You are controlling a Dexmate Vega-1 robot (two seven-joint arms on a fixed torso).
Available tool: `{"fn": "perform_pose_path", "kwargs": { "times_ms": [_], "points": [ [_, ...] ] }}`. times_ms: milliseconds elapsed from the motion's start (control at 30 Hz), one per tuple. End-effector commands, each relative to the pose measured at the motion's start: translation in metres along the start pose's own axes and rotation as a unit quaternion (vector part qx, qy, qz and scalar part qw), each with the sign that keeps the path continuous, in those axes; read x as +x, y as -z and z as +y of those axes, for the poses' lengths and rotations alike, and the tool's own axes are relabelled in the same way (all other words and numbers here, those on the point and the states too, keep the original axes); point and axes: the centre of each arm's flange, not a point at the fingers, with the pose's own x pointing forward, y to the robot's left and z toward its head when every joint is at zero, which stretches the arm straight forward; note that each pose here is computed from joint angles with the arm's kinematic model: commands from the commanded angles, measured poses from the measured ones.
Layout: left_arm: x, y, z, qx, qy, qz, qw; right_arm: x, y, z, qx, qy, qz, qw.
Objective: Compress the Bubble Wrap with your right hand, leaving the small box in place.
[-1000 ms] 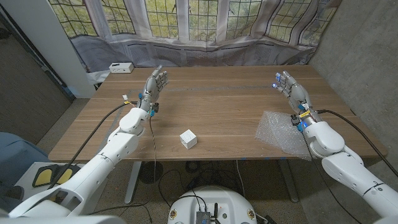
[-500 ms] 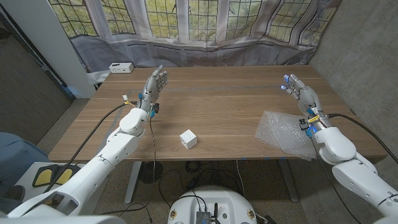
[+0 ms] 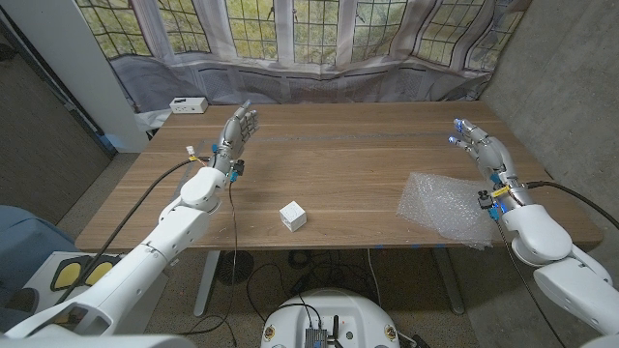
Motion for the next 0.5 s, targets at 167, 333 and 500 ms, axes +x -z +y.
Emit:
{"fn": "perform_pose_path", "kwargs": {
  "times_ms": [167,333,500],
  "points": [
    [-0.003,-0.005,0.009,0.008,-0.007,-0.002,1.0,-0.035,-0.008,-0.014,-0.048,0.027,0.021,0.9983],
    [-0.001,-0.009,0.01,0.012,-0.007,-0.008,1.0,-0.043,-0.012,-0.016,-0.06,0.022,0.025,0.9976],
    [0.0,-0.009,0.011,0.013,-0.004,-0.006,1.0,-0.05,-0.015,-0.018,-0.071,0.023,0.027,0.9968]
  ]
}}
